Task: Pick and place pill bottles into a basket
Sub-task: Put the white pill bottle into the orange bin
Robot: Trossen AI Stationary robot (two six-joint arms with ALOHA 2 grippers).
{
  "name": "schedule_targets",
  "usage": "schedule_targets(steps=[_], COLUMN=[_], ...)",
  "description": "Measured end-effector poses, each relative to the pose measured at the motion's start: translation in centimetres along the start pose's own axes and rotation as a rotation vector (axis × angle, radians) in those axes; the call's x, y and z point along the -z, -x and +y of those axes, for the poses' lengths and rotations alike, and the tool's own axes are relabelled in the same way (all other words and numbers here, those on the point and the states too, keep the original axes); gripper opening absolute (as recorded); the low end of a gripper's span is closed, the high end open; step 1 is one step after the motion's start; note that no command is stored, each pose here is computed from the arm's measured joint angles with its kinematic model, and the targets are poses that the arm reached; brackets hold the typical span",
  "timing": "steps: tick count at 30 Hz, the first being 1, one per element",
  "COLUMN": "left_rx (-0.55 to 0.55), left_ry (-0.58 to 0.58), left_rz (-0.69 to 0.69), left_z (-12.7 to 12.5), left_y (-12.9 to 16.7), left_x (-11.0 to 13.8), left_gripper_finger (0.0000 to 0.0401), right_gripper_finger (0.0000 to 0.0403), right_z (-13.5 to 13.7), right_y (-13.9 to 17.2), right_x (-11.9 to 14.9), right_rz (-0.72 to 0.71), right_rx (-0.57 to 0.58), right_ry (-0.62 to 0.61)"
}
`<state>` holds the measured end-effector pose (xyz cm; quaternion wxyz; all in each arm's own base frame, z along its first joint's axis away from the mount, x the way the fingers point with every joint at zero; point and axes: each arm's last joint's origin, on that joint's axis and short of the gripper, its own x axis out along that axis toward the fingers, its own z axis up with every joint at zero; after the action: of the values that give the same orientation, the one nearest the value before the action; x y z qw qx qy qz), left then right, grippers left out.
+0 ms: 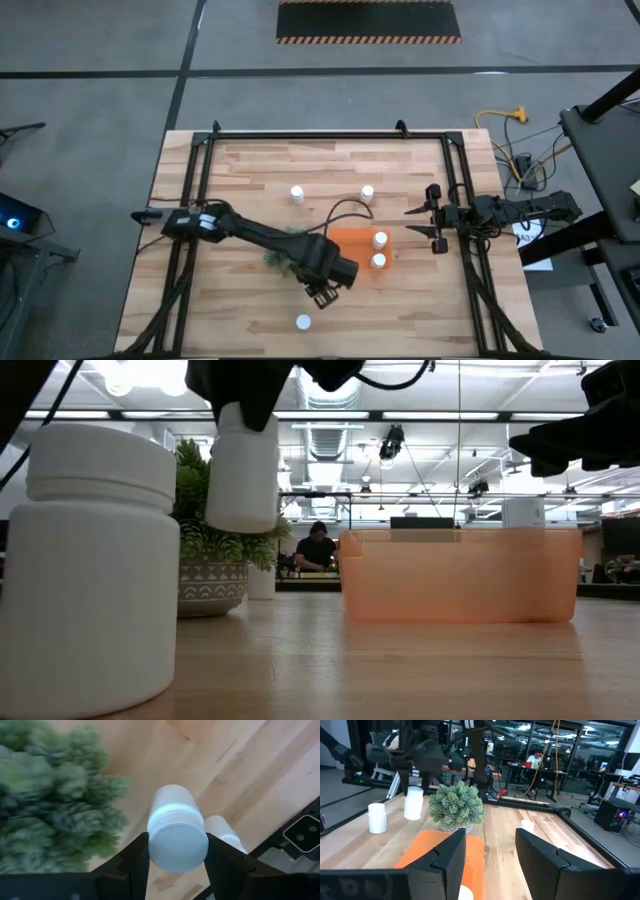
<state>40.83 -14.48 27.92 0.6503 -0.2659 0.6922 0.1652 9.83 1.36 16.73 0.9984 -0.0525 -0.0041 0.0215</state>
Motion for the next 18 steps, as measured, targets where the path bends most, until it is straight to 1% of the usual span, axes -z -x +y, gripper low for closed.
schedule_targets(steps=[3, 6, 8, 11, 18], left_rx=[0.009, 0.064, 0.080, 0.109, 0.108], left_ry=[-0.015, -0.035, -0.044, -0.061, -0.073], left_rz=[-0.025, -0.095, -0.142, -0.196, -0.302], left_z=[0.2, -0.1, -0.2, -0.2, 0.2], left_y=[0.5, 1.6, 2.3, 2.6, 3.1], left_x=[-0.4, -0.9, -1.1, -1.7, -3.1], left_gripper_finger=[0.0142, 0.0142, 0.0142, 0.0142, 0.0142], right_gripper_finger=[0.0160, 0.0160, 0.0160, 0.0158, 0.0160], right_z=[0.0, 0.0, 0.0, 0.0, 0.0], right_y=[0.0, 0.0, 0.0, 0.0, 0.0], right_x=[0.0, 0.0, 0.0, 0.0, 0.1], right_rz=[0.000, 0.002, 0.002, 0.002, 0.005], right_rx=[-0.002, -0.002, -0.003, -0.003, -0.003], right_ry=[0.001, 0.001, 0.001, 0.000, 0.003])
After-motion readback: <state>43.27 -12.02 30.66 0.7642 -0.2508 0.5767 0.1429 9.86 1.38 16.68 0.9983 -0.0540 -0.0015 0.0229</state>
